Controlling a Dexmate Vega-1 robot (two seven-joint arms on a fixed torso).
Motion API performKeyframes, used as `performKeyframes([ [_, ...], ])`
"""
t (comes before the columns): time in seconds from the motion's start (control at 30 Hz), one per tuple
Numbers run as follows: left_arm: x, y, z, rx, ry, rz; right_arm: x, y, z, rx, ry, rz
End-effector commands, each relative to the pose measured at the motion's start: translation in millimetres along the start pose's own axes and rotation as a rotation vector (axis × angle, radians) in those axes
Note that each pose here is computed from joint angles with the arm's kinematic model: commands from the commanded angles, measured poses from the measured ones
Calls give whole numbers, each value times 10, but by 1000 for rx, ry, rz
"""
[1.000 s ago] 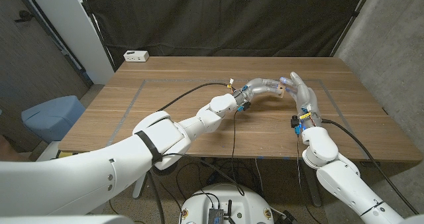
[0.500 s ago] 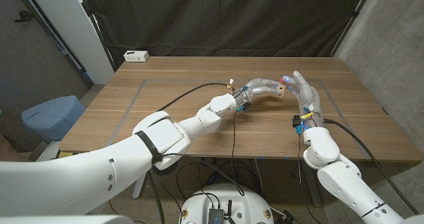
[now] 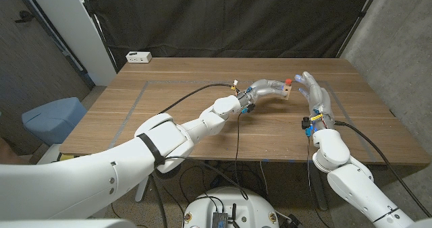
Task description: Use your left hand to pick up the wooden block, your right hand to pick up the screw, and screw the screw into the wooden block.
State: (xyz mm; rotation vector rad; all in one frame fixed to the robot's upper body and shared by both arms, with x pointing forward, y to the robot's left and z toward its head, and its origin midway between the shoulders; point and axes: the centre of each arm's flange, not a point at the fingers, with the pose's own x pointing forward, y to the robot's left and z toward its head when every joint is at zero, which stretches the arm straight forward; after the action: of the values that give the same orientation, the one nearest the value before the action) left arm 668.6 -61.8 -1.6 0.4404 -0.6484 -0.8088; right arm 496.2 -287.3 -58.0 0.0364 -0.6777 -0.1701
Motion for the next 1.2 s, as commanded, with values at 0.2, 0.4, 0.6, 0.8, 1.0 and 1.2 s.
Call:
performKeyframes([
  [0.2, -4, -8, 22, 15, -10, -19, 48, -45, 37, -61, 38, 19],
  [0.4, 1, -3, 18, 16, -4, -18, 67, -53, 44, -73, 53, 35],
  [0.6, 8, 1, 9, 14, 4, -17, 86, -49, 36, -74, 62, 50],
  [0.8, 11, 1, 0, 13, 12, -17, 107, -32, 8, -70, 73, 65],
  [1.0, 13, 8, -1, 13, 14, -14, 121, -1, -25, -60, 80, 74],
  [1.2, 12, 8, 0, 14, 13, -16, 115, 12, -43, -59, 87, 74],
])
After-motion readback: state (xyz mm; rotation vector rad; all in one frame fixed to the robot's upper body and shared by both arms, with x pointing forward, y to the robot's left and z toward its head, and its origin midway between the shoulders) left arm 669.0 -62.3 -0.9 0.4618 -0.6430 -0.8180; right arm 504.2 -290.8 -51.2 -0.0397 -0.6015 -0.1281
